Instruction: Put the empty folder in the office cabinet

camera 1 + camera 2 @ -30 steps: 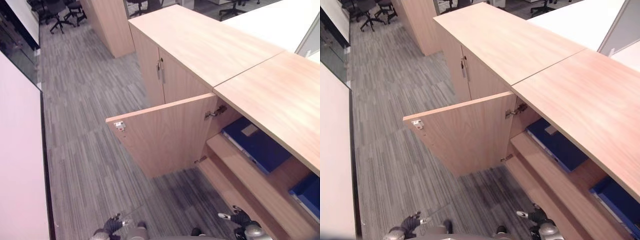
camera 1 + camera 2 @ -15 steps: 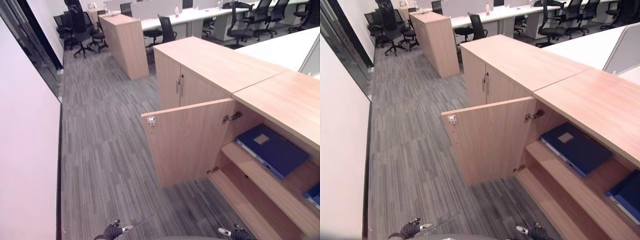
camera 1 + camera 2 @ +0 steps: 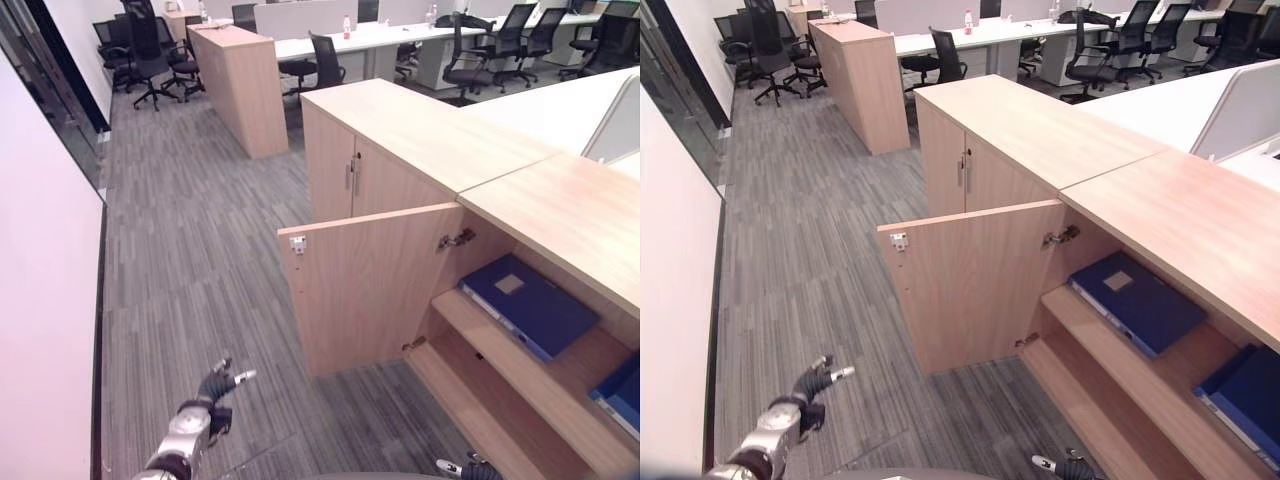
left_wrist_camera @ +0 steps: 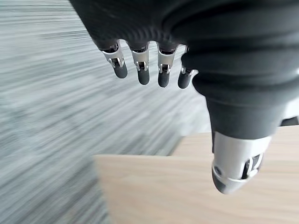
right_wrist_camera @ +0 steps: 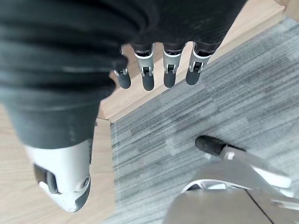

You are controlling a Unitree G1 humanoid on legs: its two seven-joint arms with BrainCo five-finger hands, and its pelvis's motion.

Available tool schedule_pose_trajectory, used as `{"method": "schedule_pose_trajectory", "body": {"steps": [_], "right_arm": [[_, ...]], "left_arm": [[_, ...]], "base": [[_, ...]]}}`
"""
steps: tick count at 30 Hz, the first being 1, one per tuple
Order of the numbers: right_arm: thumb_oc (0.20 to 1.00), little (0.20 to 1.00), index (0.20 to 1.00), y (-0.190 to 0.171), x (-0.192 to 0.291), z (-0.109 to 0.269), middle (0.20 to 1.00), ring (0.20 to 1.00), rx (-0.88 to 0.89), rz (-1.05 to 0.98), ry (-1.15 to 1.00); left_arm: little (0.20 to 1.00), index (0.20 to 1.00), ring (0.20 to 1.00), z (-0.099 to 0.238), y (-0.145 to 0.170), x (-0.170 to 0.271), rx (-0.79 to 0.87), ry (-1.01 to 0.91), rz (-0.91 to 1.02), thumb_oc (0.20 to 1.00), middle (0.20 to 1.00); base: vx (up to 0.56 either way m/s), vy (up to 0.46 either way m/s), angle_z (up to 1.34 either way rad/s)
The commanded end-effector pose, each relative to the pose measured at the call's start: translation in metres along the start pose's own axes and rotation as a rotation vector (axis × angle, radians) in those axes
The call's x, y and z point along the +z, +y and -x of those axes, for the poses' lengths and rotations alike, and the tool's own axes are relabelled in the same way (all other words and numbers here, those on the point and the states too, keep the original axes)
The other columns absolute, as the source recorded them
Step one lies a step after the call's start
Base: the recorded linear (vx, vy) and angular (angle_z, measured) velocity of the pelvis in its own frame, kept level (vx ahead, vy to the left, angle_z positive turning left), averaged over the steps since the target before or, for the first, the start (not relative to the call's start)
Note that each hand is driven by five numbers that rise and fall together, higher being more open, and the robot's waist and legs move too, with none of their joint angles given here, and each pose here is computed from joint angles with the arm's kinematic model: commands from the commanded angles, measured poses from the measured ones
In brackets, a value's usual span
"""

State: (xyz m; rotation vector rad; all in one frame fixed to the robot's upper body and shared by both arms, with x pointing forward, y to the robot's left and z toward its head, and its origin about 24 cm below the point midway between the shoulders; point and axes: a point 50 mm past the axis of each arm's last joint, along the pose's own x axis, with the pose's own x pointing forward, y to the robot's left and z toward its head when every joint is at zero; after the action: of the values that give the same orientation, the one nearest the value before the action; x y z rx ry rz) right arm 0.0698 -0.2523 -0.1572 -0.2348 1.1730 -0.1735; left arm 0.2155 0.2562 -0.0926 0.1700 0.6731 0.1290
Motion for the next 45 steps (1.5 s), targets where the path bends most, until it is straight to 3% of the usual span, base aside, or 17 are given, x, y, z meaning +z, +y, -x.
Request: {"method": "schedule_pose_trajectory", "body": {"steps": [1,3,7,12,19,29,37,39,44,45], "right_arm": [[1.000,1.000,1.000,0.011,0.015,-0.004,1.000,1.000,0.047,0.098,-0.030],[1.000,1.000,1.000,0.012,0.024,-0.005,1.000,1.000,0.061,0.127,-0.063],[1.000,1.000,1.000,0.010,0.026,-0.005,1.000,1.000,0.063,0.137,-0.068],[1.000,1.000,1.000,0.006,0.064,-0.009,1.000,1.000,0.036,0.138,-0.175],[1.000,1.000,1.000,0.010,0.086,-0.010,1.000,1.000,0.035,0.154,-0.232],[1.000,1.000,1.000,0.018,0.091,-0.009,1.000,1.000,0.050,0.179,-0.257],[1.000,1.000,1.000,0.017,0.088,-0.009,1.000,1.000,0.050,0.190,-0.249],[1.000,1.000,1.000,0.016,0.084,-0.010,1.000,1.000,0.043,0.176,-0.233],[1.000,1.000,1.000,0.012,0.074,-0.010,1.000,1.000,0.027,0.128,-0.191],[1.000,1.000,1.000,0.008,0.069,-0.010,1.000,1.000,0.018,0.094,-0.173]], "left_arm": [[1.000,1.000,1.000,-0.009,0.036,0.044,0.122,-0.130,0.049,1.000,1.000],[1.000,1.000,1.000,-0.013,0.060,0.085,0.179,-0.227,0.020,1.000,1.000],[1.000,1.000,1.000,-0.014,0.069,0.116,0.200,-0.296,0.004,1.000,1.000],[1.000,1.000,1.000,-0.006,0.066,0.235,0.218,-0.585,0.018,1.000,1.000],[1.000,1.000,1.000,0.004,0.051,0.285,0.201,-0.688,0.050,1.000,1.000],[1.000,1.000,1.000,-0.003,0.008,0.291,0.089,-0.674,-0.030,1.000,1.000],[1.000,1.000,1.000,-0.006,-0.057,0.271,-0.127,-0.690,-0.217,1.000,1.000],[1.000,1.000,1.000,-0.007,-0.083,0.240,-0.236,-0.663,-0.224,1.000,1.000],[1.000,1.000,1.000,-0.003,-0.111,0.183,-0.390,-0.592,-0.237,1.000,1.000],[1.000,1.000,1.000,0.001,-0.114,0.151,-0.457,-0.540,-0.282,1.000,1.000]], "base": [[0.01,0.003,-0.33],[0.01,-0.007,-0.51],[-0.02,0.003,-0.29],[-0.24,0.009,0.00],[-0.12,0.022,0.05],[-0.01,-0.008,-0.04],[0.00,-0.005,-0.02],[0.03,0.011,0.04],[0.06,0.038,0.09],[0.08,0.062,0.20]]}}
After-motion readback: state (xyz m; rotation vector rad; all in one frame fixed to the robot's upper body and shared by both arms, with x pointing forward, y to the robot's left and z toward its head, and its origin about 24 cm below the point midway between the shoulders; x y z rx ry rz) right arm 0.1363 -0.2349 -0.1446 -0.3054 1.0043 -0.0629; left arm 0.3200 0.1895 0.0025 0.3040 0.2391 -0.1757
